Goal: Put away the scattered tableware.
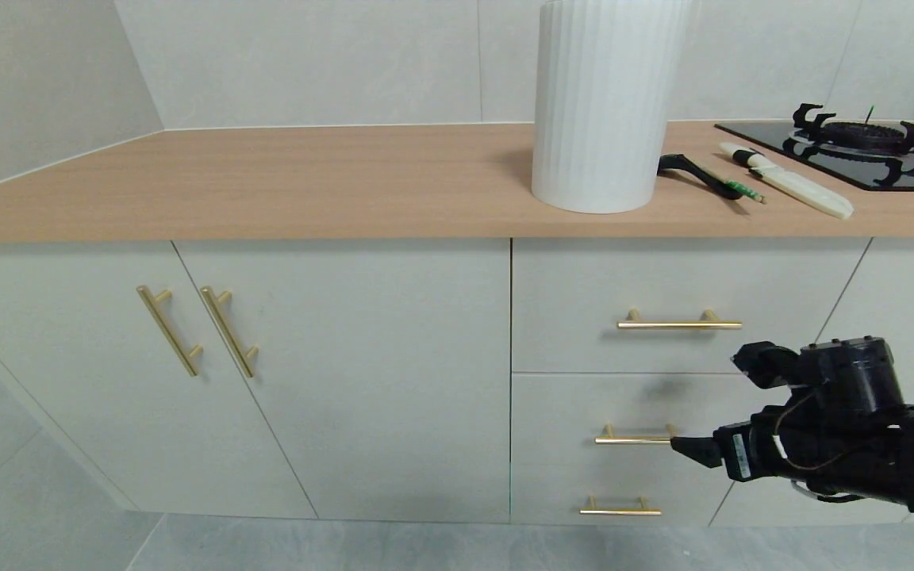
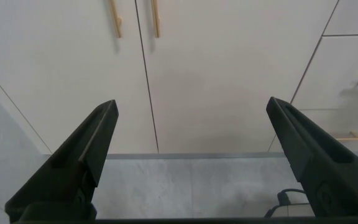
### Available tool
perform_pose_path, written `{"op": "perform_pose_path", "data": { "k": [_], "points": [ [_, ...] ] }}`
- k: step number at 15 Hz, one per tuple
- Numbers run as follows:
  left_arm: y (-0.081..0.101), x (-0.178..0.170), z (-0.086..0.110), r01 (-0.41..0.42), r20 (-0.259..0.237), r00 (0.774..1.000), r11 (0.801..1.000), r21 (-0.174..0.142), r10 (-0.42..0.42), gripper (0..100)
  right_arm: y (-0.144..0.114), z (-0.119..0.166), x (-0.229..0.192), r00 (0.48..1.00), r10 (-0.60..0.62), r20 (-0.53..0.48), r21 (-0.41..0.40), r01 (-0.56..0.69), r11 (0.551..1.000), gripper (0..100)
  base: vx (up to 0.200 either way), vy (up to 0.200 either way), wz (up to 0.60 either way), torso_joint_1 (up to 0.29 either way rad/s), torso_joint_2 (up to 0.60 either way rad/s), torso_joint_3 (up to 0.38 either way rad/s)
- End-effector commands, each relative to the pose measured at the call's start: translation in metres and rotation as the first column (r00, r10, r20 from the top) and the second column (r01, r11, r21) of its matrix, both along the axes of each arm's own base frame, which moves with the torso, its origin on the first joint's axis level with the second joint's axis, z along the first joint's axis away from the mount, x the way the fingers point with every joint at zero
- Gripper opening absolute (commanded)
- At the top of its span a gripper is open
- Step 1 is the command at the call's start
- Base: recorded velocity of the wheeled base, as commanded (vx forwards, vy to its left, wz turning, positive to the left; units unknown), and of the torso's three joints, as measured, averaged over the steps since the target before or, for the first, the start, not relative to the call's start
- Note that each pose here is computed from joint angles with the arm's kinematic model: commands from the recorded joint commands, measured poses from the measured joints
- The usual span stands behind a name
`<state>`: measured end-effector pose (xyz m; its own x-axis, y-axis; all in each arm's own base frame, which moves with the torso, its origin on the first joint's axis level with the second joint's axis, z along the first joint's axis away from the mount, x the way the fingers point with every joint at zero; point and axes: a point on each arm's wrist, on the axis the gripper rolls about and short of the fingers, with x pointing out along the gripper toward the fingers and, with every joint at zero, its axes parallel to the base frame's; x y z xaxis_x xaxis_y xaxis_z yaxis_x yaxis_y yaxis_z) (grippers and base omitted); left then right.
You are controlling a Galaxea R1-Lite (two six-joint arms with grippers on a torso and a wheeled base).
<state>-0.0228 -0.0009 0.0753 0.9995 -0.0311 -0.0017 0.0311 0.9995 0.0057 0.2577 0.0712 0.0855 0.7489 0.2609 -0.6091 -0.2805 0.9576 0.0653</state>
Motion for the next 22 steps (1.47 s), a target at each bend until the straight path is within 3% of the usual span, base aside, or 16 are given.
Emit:
{"op": "perform_pose_path", "data": {
  "k": [1, 7, 13, 22],
  "points": [
    [0.0, 0.0, 0.0, 0.0, 0.0, 1.0, 1.0, 0.0, 0.0, 100, 0.005, -0.067, 0.014, 0.997, -0.045, -0.07, -0.061, 0.04, 0.997, 100, 0.0, 0.0, 0.0, 0.0, 0.0, 0.0],
    [0.0, 0.0, 0.0, 0.0, 0.0, 1.0, 1.0, 0.0, 0.0, 100, 0.02, -0.097, 0.03, 0.988, -0.122, 0.096, -0.014, 0.124, 0.992, 100, 0.0, 0.0, 0.0, 0.0, 0.0, 0.0],
    [0.0, 0.0, 0.0, 0.0, 0.0, 1.0, 1.0, 0.0, 0.0, 100, 0.028, -0.096, 0.04, 0.976, -0.182, 0.123, 0.037, 0.178, 0.983, 100, 0.0, 0.0, 0.0, 0.0, 0.0, 0.0],
    [0.0, 0.0, 0.0, 0.0, 0.0, 1.0, 1.0, 0.0, 0.0, 100, 0.035, -0.115, 0.059, 0.946, -0.271, 0.176, 0.028, 0.271, 0.962, 100, 0.0, 0.0, 0.0, 0.0, 0.0, 0.0]
  ]
}}
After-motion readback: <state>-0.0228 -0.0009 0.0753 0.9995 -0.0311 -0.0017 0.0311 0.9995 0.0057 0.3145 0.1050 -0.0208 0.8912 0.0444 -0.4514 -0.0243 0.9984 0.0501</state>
